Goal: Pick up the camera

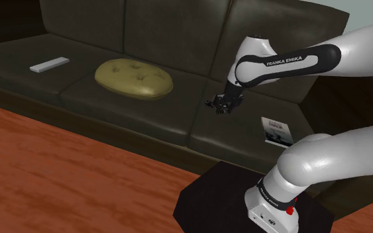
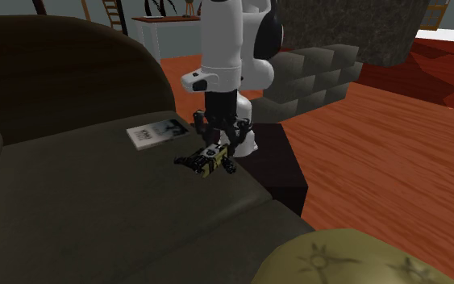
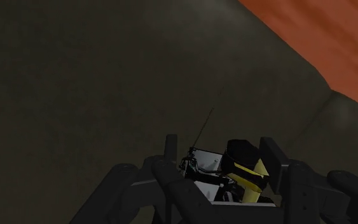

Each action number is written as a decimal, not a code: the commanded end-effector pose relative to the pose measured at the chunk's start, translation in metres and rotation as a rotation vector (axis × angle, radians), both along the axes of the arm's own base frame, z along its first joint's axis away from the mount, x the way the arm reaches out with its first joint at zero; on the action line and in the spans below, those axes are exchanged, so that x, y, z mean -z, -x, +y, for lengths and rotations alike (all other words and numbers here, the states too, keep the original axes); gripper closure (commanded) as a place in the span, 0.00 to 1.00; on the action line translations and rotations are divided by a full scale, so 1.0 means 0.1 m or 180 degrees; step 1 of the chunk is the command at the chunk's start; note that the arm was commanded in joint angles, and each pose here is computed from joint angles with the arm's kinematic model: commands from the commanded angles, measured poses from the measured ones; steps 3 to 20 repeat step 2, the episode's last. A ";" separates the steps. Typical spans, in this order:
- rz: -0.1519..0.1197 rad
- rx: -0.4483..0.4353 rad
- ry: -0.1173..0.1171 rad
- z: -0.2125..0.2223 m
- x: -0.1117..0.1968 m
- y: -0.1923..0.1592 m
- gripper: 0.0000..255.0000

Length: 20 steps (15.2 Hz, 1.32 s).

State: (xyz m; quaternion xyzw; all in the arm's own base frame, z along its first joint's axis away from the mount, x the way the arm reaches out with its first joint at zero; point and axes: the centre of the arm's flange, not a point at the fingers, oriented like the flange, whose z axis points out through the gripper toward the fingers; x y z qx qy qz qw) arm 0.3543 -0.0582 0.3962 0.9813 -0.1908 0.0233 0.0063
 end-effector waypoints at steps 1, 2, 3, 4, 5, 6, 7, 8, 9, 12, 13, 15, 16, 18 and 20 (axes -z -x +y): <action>0.0001 0.0000 0.0000 0.00 -0.07 0.00 1.00; 0.0001 0.0000 0.0000 0.00 -0.07 0.00 1.00; 0.0001 0.0000 0.0000 0.00 -0.07 0.00 1.00; 0.0001 0.0000 0.0000 0.00 -0.07 0.00 1.00; 0.0001 0.0000 0.0000 0.00 -0.07 0.00 1.00; 0.0001 0.0000 0.0000 0.00 -0.07 0.00 1.00; 0.0001 0.0000 0.0000 0.00 -0.07 0.00 1.00; 0.0001 0.0000 0.0000 0.00 -0.07 0.00 1.00; 0.0001 0.0000 0.0000 0.00 -0.07 0.00 1.00; 0.0001 0.0000 0.0000 0.00 -0.07 0.00 1.00; 0.0001 0.0000 0.0000 0.00 -0.07 0.00 1.00; 0.0001 0.0000 0.0000 0.00 -0.07 0.00 1.00; 0.0001 0.0000 0.0000 0.00 -0.07 0.00 1.00; 0.0001 0.0000 0.0000 0.00 -0.07 0.00 1.00; 0.0001 0.0000 0.0000 0.00 -0.07 0.00 1.00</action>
